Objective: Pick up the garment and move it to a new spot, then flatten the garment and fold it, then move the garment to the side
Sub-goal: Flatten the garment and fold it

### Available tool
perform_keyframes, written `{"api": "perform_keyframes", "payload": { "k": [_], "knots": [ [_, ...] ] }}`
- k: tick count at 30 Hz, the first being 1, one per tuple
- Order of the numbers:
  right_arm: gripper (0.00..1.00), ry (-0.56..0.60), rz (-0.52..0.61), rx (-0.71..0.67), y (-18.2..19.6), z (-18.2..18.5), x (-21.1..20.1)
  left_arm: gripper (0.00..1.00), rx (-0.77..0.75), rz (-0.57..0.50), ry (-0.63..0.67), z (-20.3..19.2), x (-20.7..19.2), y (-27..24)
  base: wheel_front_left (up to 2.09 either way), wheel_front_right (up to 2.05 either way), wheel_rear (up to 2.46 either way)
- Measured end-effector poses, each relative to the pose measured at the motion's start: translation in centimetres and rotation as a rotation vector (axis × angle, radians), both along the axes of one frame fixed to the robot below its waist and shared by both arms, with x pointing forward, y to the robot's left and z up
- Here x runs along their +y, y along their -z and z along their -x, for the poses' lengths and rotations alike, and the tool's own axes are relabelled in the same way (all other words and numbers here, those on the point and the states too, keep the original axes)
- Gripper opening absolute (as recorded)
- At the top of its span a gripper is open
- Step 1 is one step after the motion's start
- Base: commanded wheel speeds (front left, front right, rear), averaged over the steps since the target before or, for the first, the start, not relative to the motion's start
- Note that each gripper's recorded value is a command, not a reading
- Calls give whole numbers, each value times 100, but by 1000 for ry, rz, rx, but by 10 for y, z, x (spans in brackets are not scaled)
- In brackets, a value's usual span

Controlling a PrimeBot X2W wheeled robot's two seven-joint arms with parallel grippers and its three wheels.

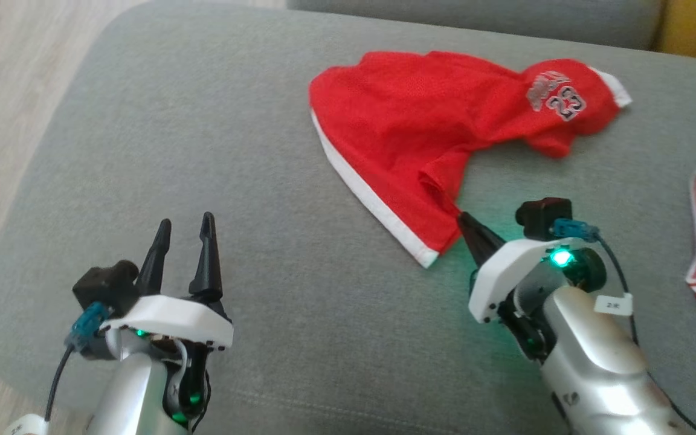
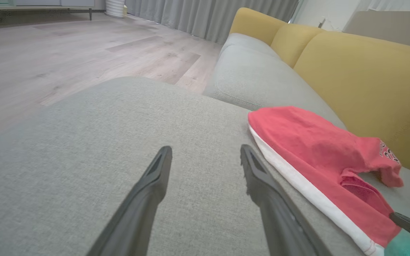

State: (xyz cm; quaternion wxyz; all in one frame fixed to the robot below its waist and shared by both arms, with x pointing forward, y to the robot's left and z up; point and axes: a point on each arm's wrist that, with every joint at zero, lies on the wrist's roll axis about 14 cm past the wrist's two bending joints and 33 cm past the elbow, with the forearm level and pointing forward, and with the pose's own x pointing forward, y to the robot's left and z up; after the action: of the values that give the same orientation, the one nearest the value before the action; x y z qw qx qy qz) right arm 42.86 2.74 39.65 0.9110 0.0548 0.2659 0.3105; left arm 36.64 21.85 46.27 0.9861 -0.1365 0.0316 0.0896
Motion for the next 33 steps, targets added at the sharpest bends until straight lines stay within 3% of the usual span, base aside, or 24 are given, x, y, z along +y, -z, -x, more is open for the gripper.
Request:
{"api": "perform_keyframes", "payload": {
  "k": [19, 20, 21, 27, 33],
  "knots": [
    [0, 266, 230, 16, 8, -16, -169, 100, -4, 13, 135, -18, -42, 2, 0, 0, 0],
    [5, 277, 229, 22, 9, -16, -173, 100, -2, 14, 138, -19, -43, 3, 0, 0, 0],
    [100, 288, 223, 28, 9, -16, -176, 100, 1, 14, 141, -19, -44, 4, 0, 0, 0],
    [100, 345, 193, 24, 9, -15, -186, 100, 9, 18, 166, -23, -52, 8, 0, 0, 0],
    [100, 444, 108, -70, -14, -19, -199, 100, -2, 23, 199, -30, -64, 5, 0, 0, 0]
  ]
}}
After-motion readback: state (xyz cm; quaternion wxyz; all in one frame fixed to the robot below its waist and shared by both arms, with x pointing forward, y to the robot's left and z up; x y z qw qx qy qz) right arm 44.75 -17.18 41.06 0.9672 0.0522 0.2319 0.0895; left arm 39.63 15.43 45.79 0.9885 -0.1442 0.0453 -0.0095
